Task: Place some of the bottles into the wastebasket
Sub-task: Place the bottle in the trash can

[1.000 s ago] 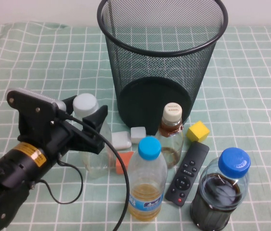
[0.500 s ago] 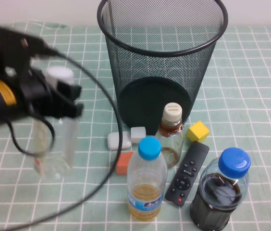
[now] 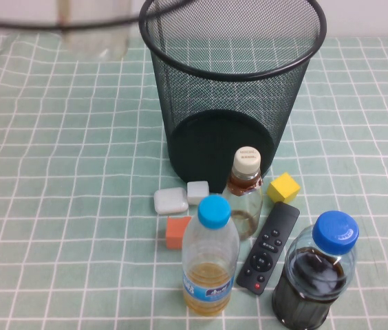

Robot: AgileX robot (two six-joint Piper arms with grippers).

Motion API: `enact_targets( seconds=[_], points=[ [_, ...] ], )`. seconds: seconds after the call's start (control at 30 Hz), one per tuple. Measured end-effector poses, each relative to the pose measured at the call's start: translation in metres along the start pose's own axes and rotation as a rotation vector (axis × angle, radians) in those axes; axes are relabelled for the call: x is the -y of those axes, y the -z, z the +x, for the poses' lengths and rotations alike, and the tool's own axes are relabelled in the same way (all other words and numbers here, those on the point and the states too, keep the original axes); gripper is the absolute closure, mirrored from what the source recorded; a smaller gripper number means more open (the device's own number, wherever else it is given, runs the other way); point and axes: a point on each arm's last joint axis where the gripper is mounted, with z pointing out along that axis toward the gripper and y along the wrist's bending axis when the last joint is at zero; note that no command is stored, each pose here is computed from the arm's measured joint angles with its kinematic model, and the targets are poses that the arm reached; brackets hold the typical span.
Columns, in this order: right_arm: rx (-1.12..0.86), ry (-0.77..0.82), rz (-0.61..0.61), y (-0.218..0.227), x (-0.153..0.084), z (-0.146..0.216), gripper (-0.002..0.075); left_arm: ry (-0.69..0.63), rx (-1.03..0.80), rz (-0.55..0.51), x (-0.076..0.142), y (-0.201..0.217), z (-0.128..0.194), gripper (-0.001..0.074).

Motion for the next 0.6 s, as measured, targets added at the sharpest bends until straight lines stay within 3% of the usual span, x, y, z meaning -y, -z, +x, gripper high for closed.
enact_targets(
  seconds=[0.13, 0.3, 0.6],
  points=[
    [0.0, 0.0, 0.0, 0.0, 0.0, 0.0, 0.0733, -0.041, 0.126, 0.126, 0.004, -0.034, -0.027, 0.0402],
    [0.0, 0.0, 0.0, 0.0, 0.0, 0.0, 0.0733, -0.036, 0.201, 0.21, 0.004, -0.086, -0.028, 0.0402],
    [0.0, 0.0, 0.0, 0.0, 0.0, 0.0, 0.0733, -0.013, 0.09, 0.265, -0.002, -0.189, 0.026, 0.0402]
  ],
)
